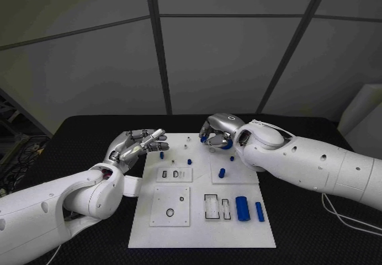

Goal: Assemble the parts on the task board

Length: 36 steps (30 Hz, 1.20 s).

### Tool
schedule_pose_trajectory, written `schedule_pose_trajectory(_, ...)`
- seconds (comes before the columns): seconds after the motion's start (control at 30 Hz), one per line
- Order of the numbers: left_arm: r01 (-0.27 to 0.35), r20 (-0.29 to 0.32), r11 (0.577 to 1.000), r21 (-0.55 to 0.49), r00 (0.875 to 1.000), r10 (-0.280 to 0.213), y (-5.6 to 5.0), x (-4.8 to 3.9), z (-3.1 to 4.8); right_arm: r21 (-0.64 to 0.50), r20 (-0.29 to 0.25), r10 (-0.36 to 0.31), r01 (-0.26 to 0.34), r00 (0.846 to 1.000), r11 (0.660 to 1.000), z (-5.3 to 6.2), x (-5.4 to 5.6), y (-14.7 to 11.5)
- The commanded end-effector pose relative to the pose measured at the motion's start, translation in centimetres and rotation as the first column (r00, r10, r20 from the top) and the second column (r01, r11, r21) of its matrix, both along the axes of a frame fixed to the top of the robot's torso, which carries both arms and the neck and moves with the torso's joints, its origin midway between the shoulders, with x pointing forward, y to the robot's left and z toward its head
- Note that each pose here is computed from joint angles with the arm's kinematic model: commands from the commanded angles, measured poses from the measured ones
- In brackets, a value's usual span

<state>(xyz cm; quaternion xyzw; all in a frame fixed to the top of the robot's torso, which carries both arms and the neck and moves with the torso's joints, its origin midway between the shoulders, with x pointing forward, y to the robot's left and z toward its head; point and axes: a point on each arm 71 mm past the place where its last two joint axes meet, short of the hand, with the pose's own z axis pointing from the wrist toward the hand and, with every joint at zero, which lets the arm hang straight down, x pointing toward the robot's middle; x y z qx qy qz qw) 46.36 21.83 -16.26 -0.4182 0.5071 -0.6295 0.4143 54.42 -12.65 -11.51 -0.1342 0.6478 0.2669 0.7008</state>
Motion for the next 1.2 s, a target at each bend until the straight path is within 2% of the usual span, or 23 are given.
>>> schedule_pose_trajectory(0.03,0.010,0.002,1.000,-0.009,1.000,-0.010,0.0,0.01,0.12,0.048,0.035,0.000,-0.002,0.999,0.999,0.5,0.5,0.5)
schedule_pose_trajectory(0.3,0.013,0.000,1.000,-0.010,1.000,-0.013,-0.2,-0.01,0.13,0.037,0.027,-0.010,0.009,1.000,0.999,0.3,1.7,3.0)
schedule_pose_trajectory(0.57,0.018,-0.001,1.000,-0.011,1.000,-0.018,-0.4,-0.04,0.15,0.005,0.010,-0.016,0.016,1.000,1.000,-0.1,2.5,4.6)
schedule_pose_trajectory(1.2,0.018,0.000,1.000,-0.010,1.000,-0.018,-0.3,-0.15,0.38,-0.074,-0.016,-0.065,0.064,0.998,0.995,-0.8,3.4,4.9)
